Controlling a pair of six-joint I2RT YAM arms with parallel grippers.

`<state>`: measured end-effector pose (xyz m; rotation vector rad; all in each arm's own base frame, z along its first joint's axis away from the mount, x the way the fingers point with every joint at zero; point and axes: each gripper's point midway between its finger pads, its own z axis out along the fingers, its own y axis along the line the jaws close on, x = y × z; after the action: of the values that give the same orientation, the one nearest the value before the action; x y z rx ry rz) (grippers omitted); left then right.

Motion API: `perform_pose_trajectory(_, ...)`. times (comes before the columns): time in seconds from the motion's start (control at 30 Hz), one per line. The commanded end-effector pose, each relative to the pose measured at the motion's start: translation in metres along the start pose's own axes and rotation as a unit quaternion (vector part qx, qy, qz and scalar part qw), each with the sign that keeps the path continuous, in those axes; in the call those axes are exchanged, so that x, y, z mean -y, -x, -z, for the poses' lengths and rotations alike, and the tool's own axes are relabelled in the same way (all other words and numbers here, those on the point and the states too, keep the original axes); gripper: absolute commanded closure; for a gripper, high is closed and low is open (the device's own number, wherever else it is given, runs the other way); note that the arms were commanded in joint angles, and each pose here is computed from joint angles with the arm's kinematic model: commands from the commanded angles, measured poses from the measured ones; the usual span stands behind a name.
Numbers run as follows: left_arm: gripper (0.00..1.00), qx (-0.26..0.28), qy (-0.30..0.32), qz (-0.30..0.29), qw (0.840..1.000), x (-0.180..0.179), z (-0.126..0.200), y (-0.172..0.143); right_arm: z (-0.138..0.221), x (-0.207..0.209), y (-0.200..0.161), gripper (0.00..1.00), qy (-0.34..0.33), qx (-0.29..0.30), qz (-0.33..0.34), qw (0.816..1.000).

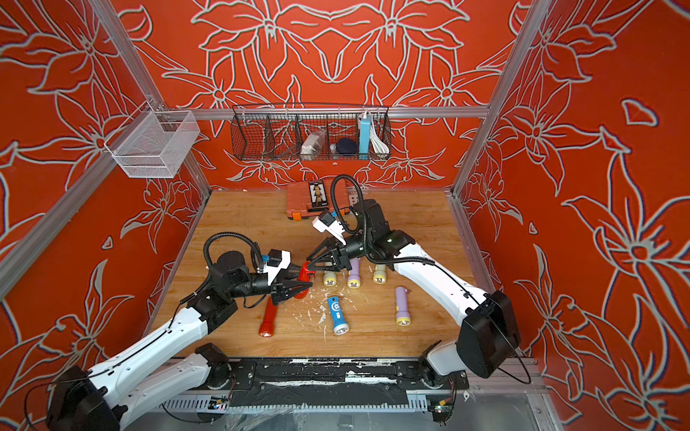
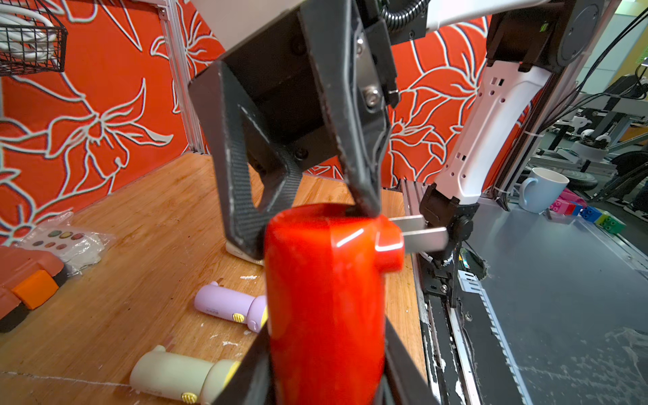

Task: Close the plug at the bottom of the flashlight
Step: Close the plug of the flashlight.

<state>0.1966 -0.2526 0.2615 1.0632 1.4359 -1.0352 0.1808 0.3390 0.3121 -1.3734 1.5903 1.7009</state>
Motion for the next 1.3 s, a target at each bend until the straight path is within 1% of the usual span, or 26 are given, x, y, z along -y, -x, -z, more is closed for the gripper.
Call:
perform_pose_trajectory(0.0, 1.00, 0.057, -0.006, -0.069, 0.996, 0.010, 0.008, 0.040, -0.009, 0.010, -0.015, 0.72, 0.013, -0.014, -0.023, 1.000)
perform_pose_trajectory(0.17, 1.00, 0.065, -0.002, -0.077, 0.995, 0.011, 0.013, 0.046, -0.015, 0.015, -0.021, 0.79, 0.024, -0.021, -0.037, 0.999)
perform_pose_trajectory(0.3, 1.00, 0.068, -0.002, -0.080, 0.994, 0.013, 0.015, 0.048, -0.017, 0.018, -0.023, 0.92, 0.027, -0.023, -0.040, 0.999)
perform_pose_trajectory(0.53, 1.00, 0.072, -0.012, -0.081, 0.994, 0.018, 0.016, 0.051, -0.018, 0.025, -0.022, 1.00, 0.024, -0.029, -0.042, 0.998)
perform_pose_trajectory(0.8, 1.00, 0.074, -0.024, -0.076, 0.994, 0.022, 0.017, 0.053, -0.012, 0.040, 0.002, 1.00, -0.022, -0.021, -0.018, 0.999)
perform_pose_trajectory(0.93, 1.00, 0.074, -0.026, -0.075, 0.994, 0.023, 0.017, 0.053, 0.001, 0.053, 0.022, 1.00, -0.071, -0.010, 0.002, 0.997)
perform_pose_trajectory(1.1, 1.00, 0.073, -0.031, -0.073, 0.994, 0.024, 0.017, 0.053, 0.014, 0.057, 0.045, 1.00, -0.102, 0.007, 0.023, 0.995)
perform_pose_trajectory(1.2, 1.00, 0.073, -0.029, -0.073, 0.994, 0.024, 0.017, 0.052, 0.019, 0.059, 0.051, 1.00, -0.118, 0.009, 0.028, 0.993)
perform_pose_trajectory(1.27, 1.00, 0.072, -0.027, -0.072, 0.994, 0.023, 0.017, 0.052, 0.023, 0.067, 0.049, 1.00, -0.145, 0.006, 0.022, 0.989)
